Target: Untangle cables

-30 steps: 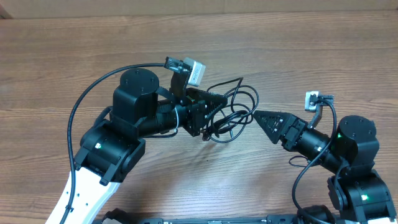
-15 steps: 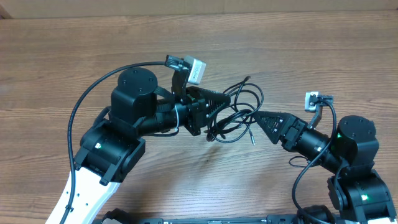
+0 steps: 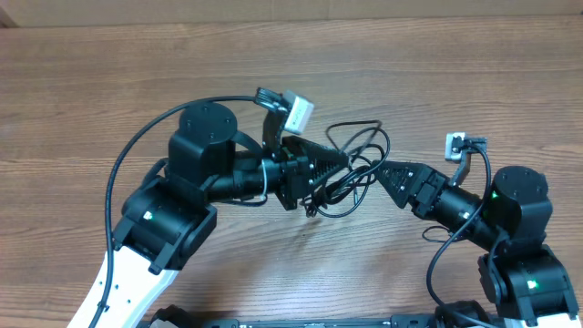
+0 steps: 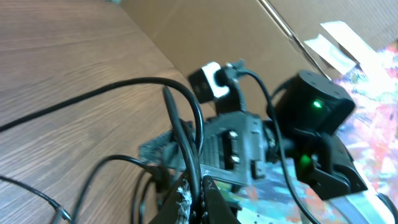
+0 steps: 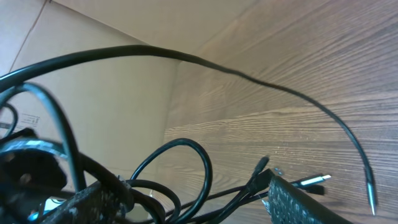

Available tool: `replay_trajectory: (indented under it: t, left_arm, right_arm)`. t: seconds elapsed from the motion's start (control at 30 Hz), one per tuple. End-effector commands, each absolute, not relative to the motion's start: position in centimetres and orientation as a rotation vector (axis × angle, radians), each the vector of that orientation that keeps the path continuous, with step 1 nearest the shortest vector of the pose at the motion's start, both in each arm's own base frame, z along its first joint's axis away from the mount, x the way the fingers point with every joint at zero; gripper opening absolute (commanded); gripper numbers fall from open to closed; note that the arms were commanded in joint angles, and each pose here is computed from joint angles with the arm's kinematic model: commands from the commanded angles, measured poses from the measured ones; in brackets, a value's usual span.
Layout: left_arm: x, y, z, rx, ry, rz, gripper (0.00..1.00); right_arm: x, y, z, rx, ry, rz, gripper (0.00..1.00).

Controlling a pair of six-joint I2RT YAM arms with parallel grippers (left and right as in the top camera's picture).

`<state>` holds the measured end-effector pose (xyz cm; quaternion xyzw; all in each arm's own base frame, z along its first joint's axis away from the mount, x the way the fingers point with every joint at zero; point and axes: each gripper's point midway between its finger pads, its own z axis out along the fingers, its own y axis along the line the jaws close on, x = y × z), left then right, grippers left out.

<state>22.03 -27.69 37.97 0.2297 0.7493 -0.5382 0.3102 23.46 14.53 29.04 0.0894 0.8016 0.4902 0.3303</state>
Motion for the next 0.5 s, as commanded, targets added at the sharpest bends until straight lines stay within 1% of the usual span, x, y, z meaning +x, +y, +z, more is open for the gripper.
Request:
replay_trajectory:
  t: [0.0, 0.27, 0.33, 0.47]
  left_arm:
    - [20.5, -28.6, 39.0, 0.692, 1.934, -1.468, 0.04]
    - [19.6, -29.3, 39.3, 0.734, 1.913, -1.492, 0.04]
    - [19.4, -29.4, 39.6, 0.746, 1.894, -1.502, 0.04]
    - [19.1, -29.6, 40.6, 0.783, 1.835, -1.526, 0.04]
  right_arm:
    - [23.9, 14.4, 29.5, 0.226, 2.082, 1.27, 0.74]
    - [25.2, 13.8, 28.4, 0.247, 2.1, 1.19, 0.74]
    - [25.5, 13.5, 27.7, 0.263, 2.122, 1.151, 0.73]
    - [26.1, 11.9, 25.0, 0.393, 2.203, 1.026, 0.73]
